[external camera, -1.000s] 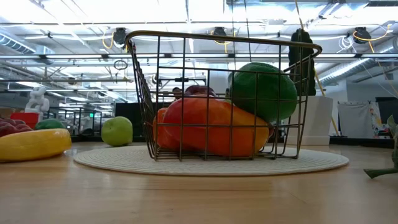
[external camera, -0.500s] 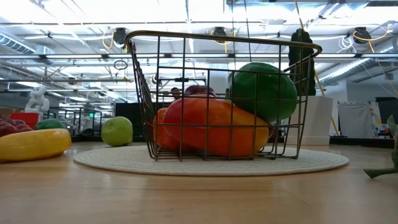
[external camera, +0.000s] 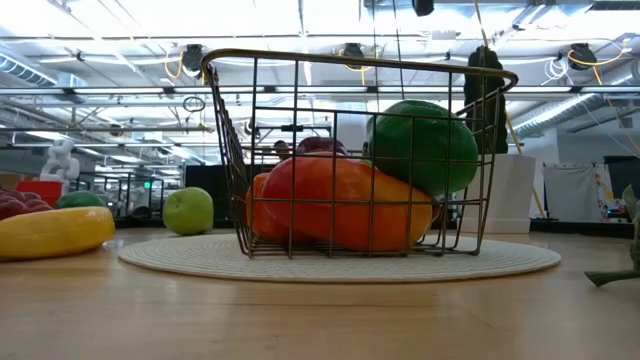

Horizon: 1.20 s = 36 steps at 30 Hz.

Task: Build produce basket
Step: Put the red apple into the black wire basket

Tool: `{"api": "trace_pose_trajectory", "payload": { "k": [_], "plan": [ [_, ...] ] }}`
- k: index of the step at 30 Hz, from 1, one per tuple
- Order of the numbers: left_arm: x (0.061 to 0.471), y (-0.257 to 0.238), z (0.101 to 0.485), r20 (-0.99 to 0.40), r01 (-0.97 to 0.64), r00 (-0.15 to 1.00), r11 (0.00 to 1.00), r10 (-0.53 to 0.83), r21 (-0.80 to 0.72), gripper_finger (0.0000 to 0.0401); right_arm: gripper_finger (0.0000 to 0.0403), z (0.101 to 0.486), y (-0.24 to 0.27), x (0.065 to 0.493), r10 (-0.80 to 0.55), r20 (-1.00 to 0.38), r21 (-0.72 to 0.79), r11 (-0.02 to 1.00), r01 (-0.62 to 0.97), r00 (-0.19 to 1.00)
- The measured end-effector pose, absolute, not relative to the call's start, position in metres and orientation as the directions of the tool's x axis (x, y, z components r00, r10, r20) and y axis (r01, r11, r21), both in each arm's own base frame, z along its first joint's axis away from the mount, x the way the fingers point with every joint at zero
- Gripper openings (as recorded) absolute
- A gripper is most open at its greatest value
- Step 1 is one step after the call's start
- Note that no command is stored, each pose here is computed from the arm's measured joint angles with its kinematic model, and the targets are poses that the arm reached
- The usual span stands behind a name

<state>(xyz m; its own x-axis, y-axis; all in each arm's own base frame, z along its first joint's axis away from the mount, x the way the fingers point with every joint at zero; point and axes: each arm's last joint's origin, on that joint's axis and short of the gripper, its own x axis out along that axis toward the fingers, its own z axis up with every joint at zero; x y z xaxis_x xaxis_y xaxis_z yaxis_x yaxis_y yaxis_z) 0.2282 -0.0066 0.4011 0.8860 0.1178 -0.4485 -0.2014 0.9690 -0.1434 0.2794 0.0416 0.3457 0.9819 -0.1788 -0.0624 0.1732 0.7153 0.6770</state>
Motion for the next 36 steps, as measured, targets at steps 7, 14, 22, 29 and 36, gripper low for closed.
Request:
{"api": "trace_pose_trajectory", "payload": {
  "k": [7,14,22,29,36],
  "plan": [
    [0.217,-0.004,0.399,-0.505,-0.137,0.862,0.982,0.052,-0.133,0.0115,0.0004,0.321,0.061,0.298,-0.075,-0.175,0.710,0.681,0.178,0.982],
    [0.216,-0.005,0.400,-0.497,-0.123,0.866,0.985,0.049,-0.118,0.0115,0.0004,0.281,0.083,0.313,0.092,-0.371,0.772,0.583,0.251,0.924],
    [0.216,-0.005,0.401,-0.496,-0.128,0.867,0.984,0.049,-0.127,0.0115,0.0004,0.250,0.097,0.326,0.247,-0.462,0.852,0.391,0.349,0.852],
    [0.215,-0.005,0.400,-0.502,-0.126,0.864,0.983,0.043,-0.133,0.0115,0.0009,0.244,0.101,0.326,0.310,-0.488,0.862,0.321,0.393,0.816],
    [0.215,-0.006,0.400,-0.505,-0.110,0.863,0.983,0.021,-0.148,0.0115,0.0054,0.244,0.102,0.325,0.330,-0.494,0.863,0.299,0.407,0.804]
  ]
}}
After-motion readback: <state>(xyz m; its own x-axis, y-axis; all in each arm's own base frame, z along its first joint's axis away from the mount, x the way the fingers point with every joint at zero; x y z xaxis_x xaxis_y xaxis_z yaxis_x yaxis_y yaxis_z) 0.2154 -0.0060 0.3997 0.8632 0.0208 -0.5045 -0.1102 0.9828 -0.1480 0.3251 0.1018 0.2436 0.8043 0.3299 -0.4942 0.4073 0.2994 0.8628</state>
